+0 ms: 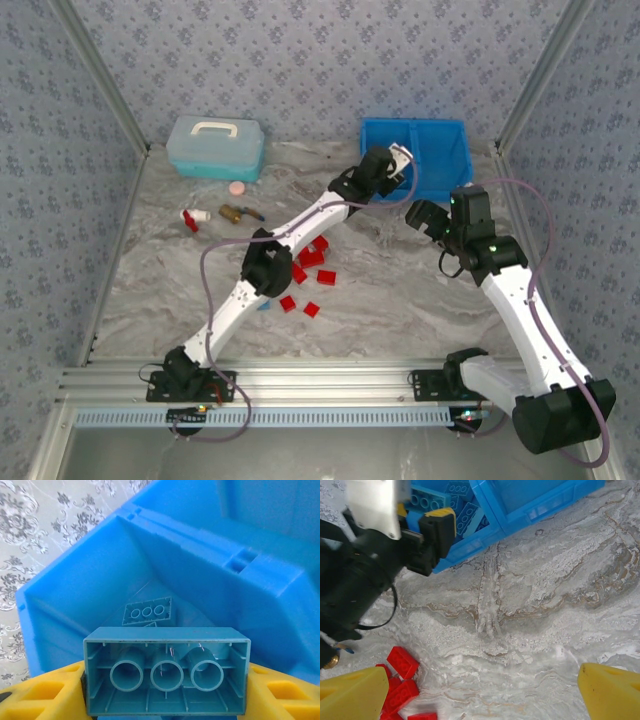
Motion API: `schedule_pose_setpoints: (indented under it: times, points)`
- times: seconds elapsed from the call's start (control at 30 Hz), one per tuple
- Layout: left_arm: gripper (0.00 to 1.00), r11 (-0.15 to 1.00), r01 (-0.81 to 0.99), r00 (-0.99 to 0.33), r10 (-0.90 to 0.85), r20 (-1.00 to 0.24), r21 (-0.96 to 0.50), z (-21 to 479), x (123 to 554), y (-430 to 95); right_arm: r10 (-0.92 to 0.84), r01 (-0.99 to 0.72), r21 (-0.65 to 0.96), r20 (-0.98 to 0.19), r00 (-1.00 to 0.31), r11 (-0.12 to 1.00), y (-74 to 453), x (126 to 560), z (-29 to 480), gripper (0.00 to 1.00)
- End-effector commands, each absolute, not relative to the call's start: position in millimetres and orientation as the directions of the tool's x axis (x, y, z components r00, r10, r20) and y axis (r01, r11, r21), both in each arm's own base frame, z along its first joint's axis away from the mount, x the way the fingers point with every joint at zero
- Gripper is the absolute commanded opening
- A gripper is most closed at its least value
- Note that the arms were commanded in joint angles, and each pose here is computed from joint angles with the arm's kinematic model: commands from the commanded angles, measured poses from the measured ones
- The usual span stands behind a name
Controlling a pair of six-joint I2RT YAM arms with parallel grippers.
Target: Sort the legos into containers by color
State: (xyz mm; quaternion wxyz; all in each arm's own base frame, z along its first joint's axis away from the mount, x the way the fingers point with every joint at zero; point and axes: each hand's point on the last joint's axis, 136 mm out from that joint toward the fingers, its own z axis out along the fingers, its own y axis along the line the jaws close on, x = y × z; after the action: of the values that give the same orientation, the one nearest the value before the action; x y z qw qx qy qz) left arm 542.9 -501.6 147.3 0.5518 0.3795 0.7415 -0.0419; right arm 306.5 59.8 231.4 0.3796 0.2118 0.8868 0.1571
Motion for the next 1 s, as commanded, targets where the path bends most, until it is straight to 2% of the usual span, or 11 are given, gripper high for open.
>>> schedule_pose_setpoints:
  times: [0.0, 0.13, 0.27, 0.33, 0.57, 0.8, 0.97]
  points:
    - [0.56, 0.742, 0.539, 0.013, 0.465, -0.885, 0.398, 186.5, 559.7, -501.6, 0.497, 0.263, 0.434, -0.613, -0.614, 0.861, 56.4, 308.0, 234.7, 1.00]
    - [0.72, 0.755, 0.539, 0.008, 0.438, -0.899, 0.373, 191.0, 560.7, -501.1, 0.498, 0.267, 0.432, -0.610, -0.617, 0.861, 55.7, 309.0, 231.1, 1.00]
    - [0.83, 0.758, 0.551, 0.012, 0.409, -0.912, 0.348, 205.8, 556.6, -503.0, 0.499, 0.266, 0.436, -0.608, -0.618, 0.860, 56.7, 311.8, 230.5, 1.00]
    - [0.86, 0.765, 0.552, 0.008, 0.393, -0.919, 0.332, 215.2, 553.7, -503.0, 0.500, 0.267, 0.436, -0.604, -0.621, 0.859, 57.1, 312.7, 229.5, 1.00]
    - [0.87, 0.780, 0.553, -0.001, 0.352, -0.936, 0.292, 261.2, 533.4, -502.7, 0.502, 0.269, 0.439, -0.601, -0.622, 0.857, 57.6, 313.5, 229.2, 1.00]
    - [0.88, 0.858, 0.506, -0.249, 0.241, -0.938, 0.086, 309.2, 503.3, -454.3, 0.505, 0.271, 0.441, -0.601, -0.619, 0.856, 57.1, 312.5, 232.2, 1.00]
    - [0.89, 0.906, 0.419, -0.484, 0.273, -0.831, 0.053, 293.4, 468.8, -392.0, 0.507, 0.269, 0.444, -0.601, -0.618, 0.855, 57.1, 311.1, 233.7, 1.00]
